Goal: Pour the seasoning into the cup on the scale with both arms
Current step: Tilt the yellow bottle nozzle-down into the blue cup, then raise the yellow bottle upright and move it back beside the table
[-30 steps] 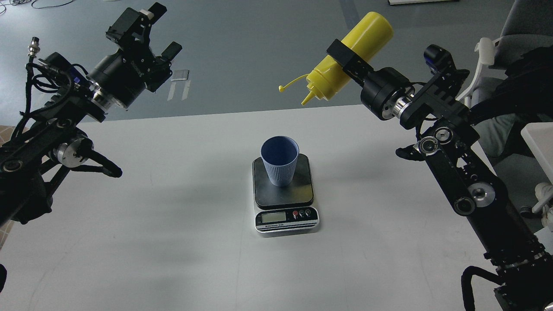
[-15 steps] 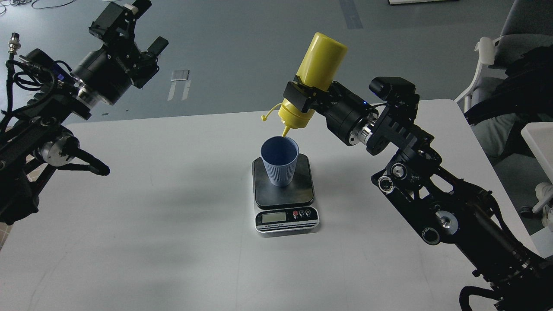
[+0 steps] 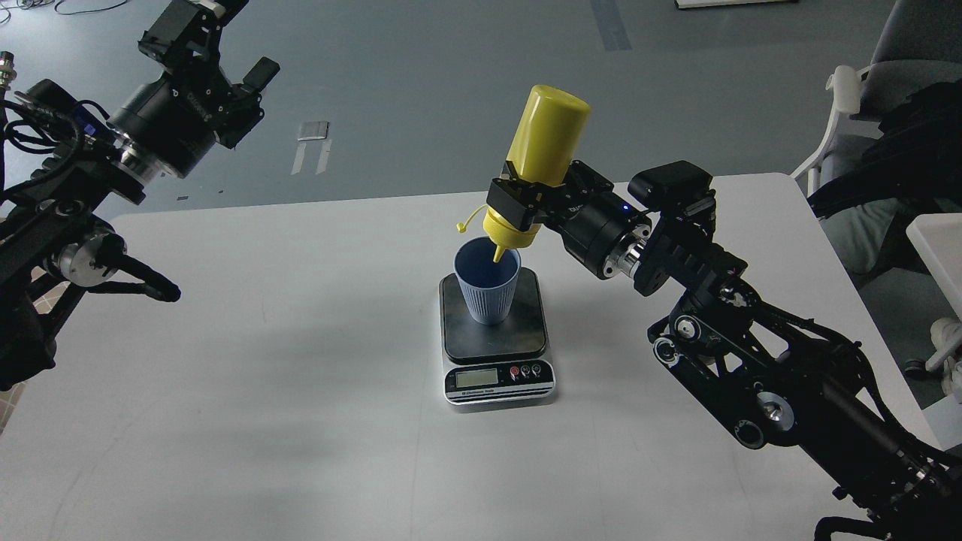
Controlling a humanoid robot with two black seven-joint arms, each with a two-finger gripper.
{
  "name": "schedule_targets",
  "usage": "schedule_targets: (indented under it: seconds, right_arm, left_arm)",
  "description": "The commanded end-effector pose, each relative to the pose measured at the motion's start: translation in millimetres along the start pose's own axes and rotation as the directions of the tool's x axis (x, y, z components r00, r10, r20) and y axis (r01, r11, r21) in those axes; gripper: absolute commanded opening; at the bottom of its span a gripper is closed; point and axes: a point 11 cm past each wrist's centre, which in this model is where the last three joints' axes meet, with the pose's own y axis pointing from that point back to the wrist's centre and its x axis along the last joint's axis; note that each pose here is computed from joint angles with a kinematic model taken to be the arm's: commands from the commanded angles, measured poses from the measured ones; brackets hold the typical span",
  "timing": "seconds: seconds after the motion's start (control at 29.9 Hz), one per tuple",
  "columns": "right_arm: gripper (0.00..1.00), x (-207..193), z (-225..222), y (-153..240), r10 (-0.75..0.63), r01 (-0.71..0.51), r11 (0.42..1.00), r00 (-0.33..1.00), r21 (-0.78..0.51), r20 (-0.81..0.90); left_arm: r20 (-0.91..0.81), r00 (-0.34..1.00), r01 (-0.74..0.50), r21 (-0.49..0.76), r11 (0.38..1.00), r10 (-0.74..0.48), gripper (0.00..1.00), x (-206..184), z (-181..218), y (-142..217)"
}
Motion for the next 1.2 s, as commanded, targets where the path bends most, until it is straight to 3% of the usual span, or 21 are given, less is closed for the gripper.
schedule_targets:
  seconds: [0.0,0.03,0.2,0.27,0.4,0.6,0.77,0.9,1.17]
  right_arm:
    - [0.0,9,4,0,0.035,-0.033,0.999,0.996,-0.024,0.084]
    - [0.0,9,4,0,0.036,-0.034,0.999,0.996,-0.024,0.085]
    - [0.0,20,12,-1,0.096,-0.066,0.995,0.805,-0.072,0.585]
    - [0.0,24,15,0,0.107,-0.074,0.994,0.738,-0.078,0.666]
    - [0.0,44,35,6,0.168,-0.111,0.985,0.418,-0.134,0.893]
    - [0.0,69,59,18,0.201,-0.171,0.966,0.031,-0.192,0.979]
    - [0.0,86,78,43,0.118,-0.26,0.948,-0.254,-0.185,0.96]
    - [0.0,86,97,67,0.074,-0.31,0.932,-0.343,-0.187,0.936]
    - [0.0,14,120,128,0.004,-0.309,0.935,-0.477,-0.172,0.879]
  left_arm:
    - [-0.001,1.0,-0.001,-0.001,1.0,0.001,1.0,1,0,0]
    - [-0.001,1.0,-0.001,-0.001,1.0,0.001,1.0,1,0,0]
    - [-0.007,1.0,0.013,0.004,1.0,-0.013,1.0,-2,-2,1]
    - [-0.007,1.0,0.015,0.007,1.0,-0.015,1.0,-3,-2,1]
    - [-0.006,1.0,0.019,0.013,1.0,-0.019,1.0,-4,-4,1]
    - [-0.006,1.0,0.023,0.015,1.0,-0.022,1.0,-5,-5,1]
    - [-0.007,1.0,0.027,0.015,1.0,-0.026,1.0,-8,-7,-1]
    - [-0.008,0.999,0.034,0.014,0.999,-0.034,1.0,-12,-7,-2]
    - [0.002,0.998,0.065,0.051,0.997,-0.065,1.0,-18,-15,2]
